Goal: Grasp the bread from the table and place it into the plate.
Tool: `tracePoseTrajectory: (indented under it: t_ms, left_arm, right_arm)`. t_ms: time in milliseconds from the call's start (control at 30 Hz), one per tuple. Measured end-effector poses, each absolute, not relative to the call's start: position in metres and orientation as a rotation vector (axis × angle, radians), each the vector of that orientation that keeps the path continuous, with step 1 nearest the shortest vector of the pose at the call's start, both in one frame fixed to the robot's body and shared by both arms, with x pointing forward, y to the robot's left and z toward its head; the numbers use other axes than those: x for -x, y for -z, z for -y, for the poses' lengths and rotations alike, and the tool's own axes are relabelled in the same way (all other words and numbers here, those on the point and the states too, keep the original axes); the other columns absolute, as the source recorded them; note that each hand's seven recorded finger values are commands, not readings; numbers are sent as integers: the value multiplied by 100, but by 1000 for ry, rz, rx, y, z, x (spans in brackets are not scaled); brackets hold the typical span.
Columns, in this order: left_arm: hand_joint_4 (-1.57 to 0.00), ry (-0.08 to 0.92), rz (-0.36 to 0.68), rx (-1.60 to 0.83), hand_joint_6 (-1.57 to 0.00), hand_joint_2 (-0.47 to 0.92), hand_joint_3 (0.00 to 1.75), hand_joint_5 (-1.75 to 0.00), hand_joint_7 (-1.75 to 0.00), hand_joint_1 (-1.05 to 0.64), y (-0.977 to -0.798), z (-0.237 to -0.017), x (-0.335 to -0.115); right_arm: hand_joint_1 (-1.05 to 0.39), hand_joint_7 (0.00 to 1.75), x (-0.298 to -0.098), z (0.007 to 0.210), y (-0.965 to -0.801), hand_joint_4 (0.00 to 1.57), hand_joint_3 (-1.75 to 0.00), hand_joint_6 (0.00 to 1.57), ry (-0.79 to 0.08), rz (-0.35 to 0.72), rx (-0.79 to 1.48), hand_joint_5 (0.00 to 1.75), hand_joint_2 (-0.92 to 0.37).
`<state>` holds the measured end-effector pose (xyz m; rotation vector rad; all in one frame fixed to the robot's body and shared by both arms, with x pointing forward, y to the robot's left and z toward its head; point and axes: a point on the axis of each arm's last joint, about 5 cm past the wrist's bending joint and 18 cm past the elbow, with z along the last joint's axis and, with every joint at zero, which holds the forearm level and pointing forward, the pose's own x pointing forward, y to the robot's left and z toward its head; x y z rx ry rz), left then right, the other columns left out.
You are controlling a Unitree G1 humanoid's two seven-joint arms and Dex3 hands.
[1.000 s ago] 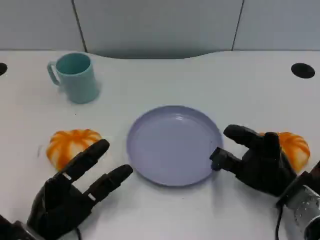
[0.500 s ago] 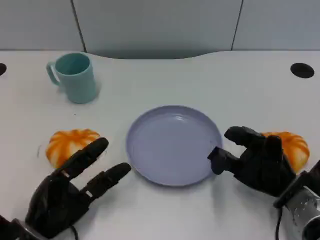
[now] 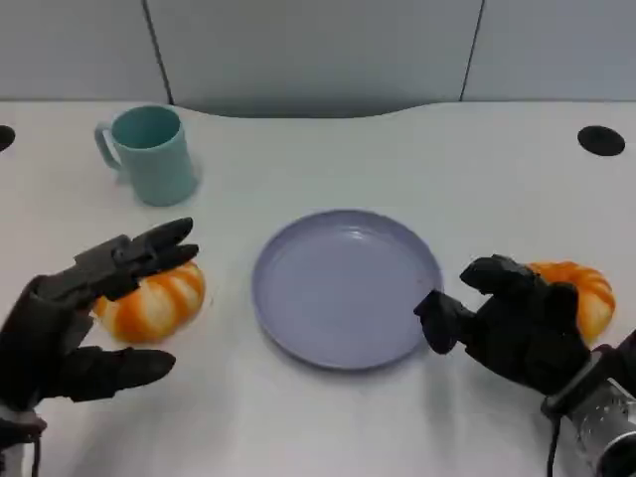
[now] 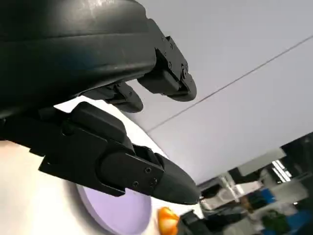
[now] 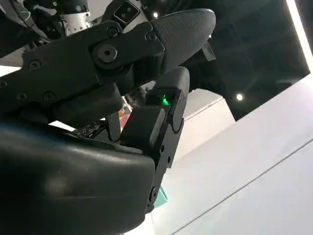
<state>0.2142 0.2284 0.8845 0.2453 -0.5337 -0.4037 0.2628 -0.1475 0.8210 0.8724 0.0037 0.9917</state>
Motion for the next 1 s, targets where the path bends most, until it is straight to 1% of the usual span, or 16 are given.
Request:
tracePoseTrajectory:
  t_ms: [100, 133, 167, 233, 333, 367, 433, 533, 667, 733, 900, 967, 1000]
  left_arm:
    - [-35, 409, 527, -387, -47, 91, 1, -25, 0, -85, -898, -233, -225]
    - [-31, 401, 534, -417, -43, 91, 0, -22, 0, -85, -902, -234, -228]
    - [-26, 388, 539, -457, -38, 92, 2, -19, 0, -88, -905, -233, -232]
    - [-21, 380, 508, -571, -33, 92, 5, -17, 0, -91, -907, -230, -240]
    - [-9, 371, 433, -730, -23, 92, 9, -11, 0, -96, -900, -222, -253]
    - [-5, 364, 400, -770, -19, 92, 9, -8, 0, -97, -896, -219, -258]
    - [-1, 352, 334, -850, -15, 92, 7, -2, 0, -100, -889, -214, -265]
    - [0, 332, 245, -962, -14, 92, 9, 0, 0, -103, -877, -204, -274]
    - [0, 313, 152, -1052, -12, 92, 20, 0, 0, -105, -863, -196, -278]
    - [0, 300, 107, -1089, -11, 92, 22, 0, 0, -105, -857, -193, -278]
    - [-1, 294, 6, -1153, -11, 92, 23, -1, -1, -105, -846, -190, -274]
    - [-4, 289, -21, -1170, -11, 92, 22, -2, -1, -105, -843, -190, -273]
    - [-8, 285, -32, -1176, -14, 92, 17, -5, -2, -101, -843, -190, -272]
  right_arm:
    - [-47, 1, -263, 147, -821, 72, -5, 116, -992, -8, -878, 142, -92]
    - [-48, 1, -263, 147, -821, 71, -5, 115, -991, -8, -879, 142, -92]
    - [-50, 1, -263, 147, -821, 72, -3, 116, -990, -8, -879, 141, -92]
    - [-50, 1, -263, 147, -821, 71, -3, 116, -990, -12, -879, 141, -92]
    - [-46, 0, -262, 147, -820, 70, -5, 114, -985, -9, -883, 138, -92]
    - [-47, 0, -262, 146, -820, 70, -6, 114, -983, -1, -889, 137, -92]
    - [-48, 1, -262, 146, -820, 71, -6, 114, -983, 7, -893, 135, -92]
    - [-47, 1, -263, 146, -821, 72, -5, 115, -986, 16, -885, 133, -92]
    - [-47, 0, -263, 147, -821, 72, -5, 114, -993, 20, -897, 128, -92]
    - [-48, 0, -262, 147, -820, 72, -6, 115, -999, 18, -908, 131, -92]
    - [-47, 1, -258, 148, -817, 72, -3, 116, -997, 16, -910, 136, -92]
    - [-50, 1, -257, 149, -816, 72, -3, 117, -992, 22, -909, 136, -92]
    - [-50, 1, -256, 149, -816, 76, -2, 118, -989, 25, -905, 131, -91]
